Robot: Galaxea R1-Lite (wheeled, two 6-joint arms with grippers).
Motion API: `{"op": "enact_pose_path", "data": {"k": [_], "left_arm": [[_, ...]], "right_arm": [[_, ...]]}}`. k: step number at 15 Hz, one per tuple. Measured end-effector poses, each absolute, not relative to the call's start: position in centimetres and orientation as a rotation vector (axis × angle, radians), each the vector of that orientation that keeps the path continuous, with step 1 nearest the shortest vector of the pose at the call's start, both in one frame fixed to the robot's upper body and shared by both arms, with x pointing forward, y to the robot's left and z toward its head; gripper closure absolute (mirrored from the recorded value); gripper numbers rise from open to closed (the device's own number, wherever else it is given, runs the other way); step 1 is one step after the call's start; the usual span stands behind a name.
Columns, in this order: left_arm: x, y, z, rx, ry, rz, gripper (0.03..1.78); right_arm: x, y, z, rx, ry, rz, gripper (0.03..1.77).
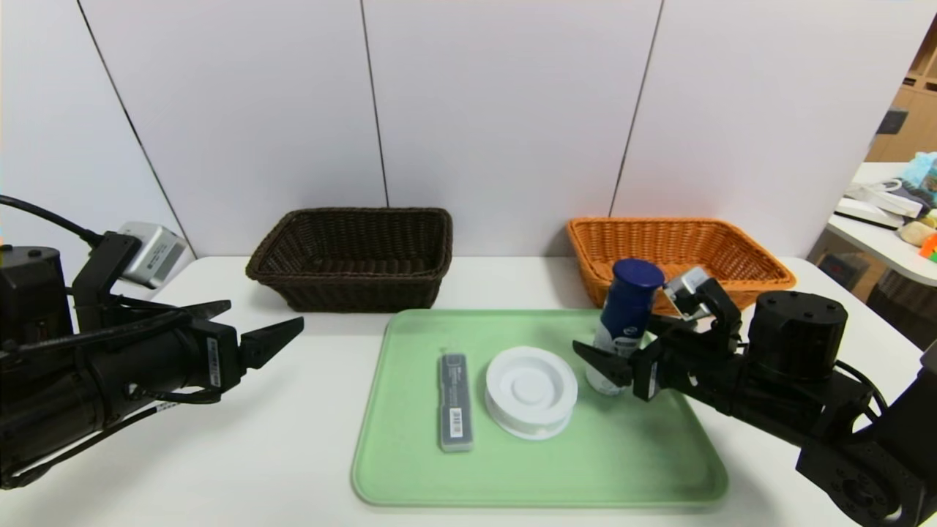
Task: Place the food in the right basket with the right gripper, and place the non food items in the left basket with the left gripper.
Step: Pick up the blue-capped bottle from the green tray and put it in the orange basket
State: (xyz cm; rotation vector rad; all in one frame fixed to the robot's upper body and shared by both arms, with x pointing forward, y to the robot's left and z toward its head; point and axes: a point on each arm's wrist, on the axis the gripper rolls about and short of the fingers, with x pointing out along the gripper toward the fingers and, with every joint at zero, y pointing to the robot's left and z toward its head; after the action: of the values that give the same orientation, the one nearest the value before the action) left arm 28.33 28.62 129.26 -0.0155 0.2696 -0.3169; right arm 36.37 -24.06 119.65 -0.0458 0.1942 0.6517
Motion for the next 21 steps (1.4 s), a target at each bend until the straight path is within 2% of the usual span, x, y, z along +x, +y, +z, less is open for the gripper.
{"op": "enact_pose_path", "data": {"k": [18,21], "left_arm": [[28.77,28.52,128.6,-0.015,0.299,-0.317,0.12],[28.87,28.49,128.58,-0.016,0.301,-0.317,0.12]], "right_arm": [[36.6,-23.91,119.58,-0.029,0.156,0.656,0.1],[36.49,-23.78,119.55,-0.026,0.159,0.661,0.62]]}}
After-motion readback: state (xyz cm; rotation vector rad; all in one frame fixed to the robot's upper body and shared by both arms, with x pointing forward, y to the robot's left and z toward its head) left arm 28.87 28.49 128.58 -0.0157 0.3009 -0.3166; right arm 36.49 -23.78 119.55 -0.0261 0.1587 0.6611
